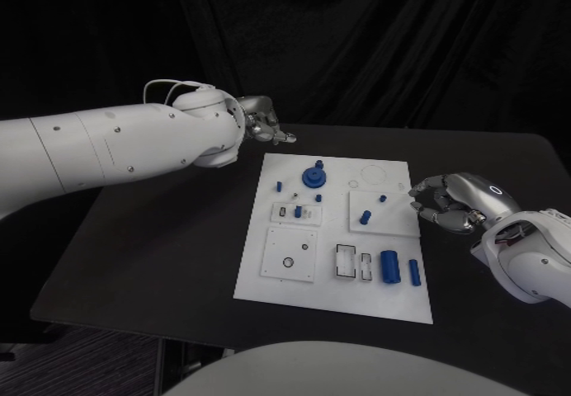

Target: Assemble the parts on the task board

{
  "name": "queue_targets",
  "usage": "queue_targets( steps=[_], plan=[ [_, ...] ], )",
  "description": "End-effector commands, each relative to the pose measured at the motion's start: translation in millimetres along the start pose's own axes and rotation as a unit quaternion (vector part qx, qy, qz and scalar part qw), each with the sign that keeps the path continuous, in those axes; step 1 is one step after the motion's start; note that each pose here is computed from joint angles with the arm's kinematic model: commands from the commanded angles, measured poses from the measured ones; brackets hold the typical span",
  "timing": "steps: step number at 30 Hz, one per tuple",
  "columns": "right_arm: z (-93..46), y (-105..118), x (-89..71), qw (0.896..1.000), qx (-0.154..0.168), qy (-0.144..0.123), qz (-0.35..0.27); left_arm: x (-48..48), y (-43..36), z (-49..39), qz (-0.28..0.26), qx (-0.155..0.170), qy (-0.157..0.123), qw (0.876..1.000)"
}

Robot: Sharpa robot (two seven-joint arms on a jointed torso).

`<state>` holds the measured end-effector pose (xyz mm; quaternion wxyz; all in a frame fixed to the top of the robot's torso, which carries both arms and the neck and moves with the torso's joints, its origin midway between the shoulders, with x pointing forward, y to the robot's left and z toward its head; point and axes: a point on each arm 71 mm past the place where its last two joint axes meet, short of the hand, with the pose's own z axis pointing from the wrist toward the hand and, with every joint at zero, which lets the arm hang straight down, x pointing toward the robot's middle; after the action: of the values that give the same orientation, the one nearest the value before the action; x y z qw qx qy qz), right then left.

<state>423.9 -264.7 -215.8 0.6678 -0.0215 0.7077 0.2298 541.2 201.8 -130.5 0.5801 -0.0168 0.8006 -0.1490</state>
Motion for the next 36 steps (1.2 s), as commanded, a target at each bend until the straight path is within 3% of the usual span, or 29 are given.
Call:
queue_targets(
  steps=[1,4,8,14,27,36],
  plan=[
    [1.7,1.3,-3.6,1.000,0.000,-0.008,-0.001,0.6,-1.7,-2.1,-0.065,-0.001,0.127,0.990],
    [3.0,3.5,-6.2,1.000,-0.005,-0.012,-0.001,-6.3,1.7,-3.1,-0.071,-0.018,0.167,0.983],
    [3.6,5.6,-8.2,1.000,-0.011,-0.016,0.001,-12.1,5.0,-1.0,-0.071,-0.031,0.188,0.979],
    [3.4,6.2,-9.5,1.000,-0.014,-0.018,0.003,-16.5,3.7,4.0,-0.054,-0.041,0.190,0.979],
    [3.1,7.8,-9.9,1.000,-0.019,-0.019,0.006,-12.9,-12.2,13.9,-0.024,-0.059,0.210,0.976],
    [-0.7,7.7,-13.0,0.999,-0.027,-0.030,0.009,-13.2,-12.3,18.2,0.002,-0.080,0.193,0.978]
  ],
)
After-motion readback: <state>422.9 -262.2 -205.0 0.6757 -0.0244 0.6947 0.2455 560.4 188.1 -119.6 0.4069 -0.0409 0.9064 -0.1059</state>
